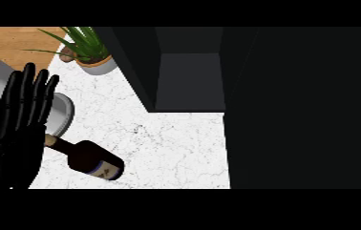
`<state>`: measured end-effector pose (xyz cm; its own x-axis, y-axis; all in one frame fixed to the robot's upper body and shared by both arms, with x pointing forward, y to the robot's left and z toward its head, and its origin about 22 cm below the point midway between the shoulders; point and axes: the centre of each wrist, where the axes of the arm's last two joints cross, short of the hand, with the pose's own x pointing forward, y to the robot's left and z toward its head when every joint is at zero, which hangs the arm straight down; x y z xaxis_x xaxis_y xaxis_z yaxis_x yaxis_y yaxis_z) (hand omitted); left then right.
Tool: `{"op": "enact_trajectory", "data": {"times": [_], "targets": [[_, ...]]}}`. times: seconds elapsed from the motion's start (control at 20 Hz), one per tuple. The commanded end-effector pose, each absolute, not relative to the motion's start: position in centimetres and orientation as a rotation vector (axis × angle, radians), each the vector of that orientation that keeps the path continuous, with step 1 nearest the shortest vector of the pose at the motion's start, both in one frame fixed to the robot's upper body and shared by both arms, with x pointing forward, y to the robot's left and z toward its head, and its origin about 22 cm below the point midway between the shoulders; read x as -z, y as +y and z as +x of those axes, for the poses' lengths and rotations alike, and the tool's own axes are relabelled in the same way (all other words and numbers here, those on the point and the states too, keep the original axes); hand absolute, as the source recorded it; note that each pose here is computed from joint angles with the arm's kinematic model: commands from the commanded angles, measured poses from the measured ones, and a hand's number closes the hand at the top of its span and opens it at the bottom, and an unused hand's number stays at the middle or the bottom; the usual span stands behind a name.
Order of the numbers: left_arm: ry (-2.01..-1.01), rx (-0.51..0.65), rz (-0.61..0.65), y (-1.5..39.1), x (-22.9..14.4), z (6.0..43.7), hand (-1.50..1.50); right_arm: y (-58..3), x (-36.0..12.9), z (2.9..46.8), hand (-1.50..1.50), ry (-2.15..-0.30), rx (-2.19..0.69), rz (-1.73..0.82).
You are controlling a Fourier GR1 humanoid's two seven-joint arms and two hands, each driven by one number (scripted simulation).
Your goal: Pick up the wine, place it into the cabinet and close the cabinet
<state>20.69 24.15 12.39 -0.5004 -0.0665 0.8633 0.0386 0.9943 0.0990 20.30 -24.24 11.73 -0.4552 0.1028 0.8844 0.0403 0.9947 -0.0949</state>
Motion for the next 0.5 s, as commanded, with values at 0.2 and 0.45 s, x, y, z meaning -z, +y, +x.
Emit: {"op": "enact_trajectory", "data": {"times": [0.2, 0.45], "targets": [[-2.044, 0.352, -0.407, 23.5, -13.4, 16.5, -1.5, -24.4, -11.3, 18.5, -1.5, -2.08, -0.135, 0.058], [-1.741, 0.214, -0.753, 22.2, -11.3, 13.8, -1.5, -23.6, -12.1, 17.2, -1.5, -1.936, -0.28, 0.256]]}}
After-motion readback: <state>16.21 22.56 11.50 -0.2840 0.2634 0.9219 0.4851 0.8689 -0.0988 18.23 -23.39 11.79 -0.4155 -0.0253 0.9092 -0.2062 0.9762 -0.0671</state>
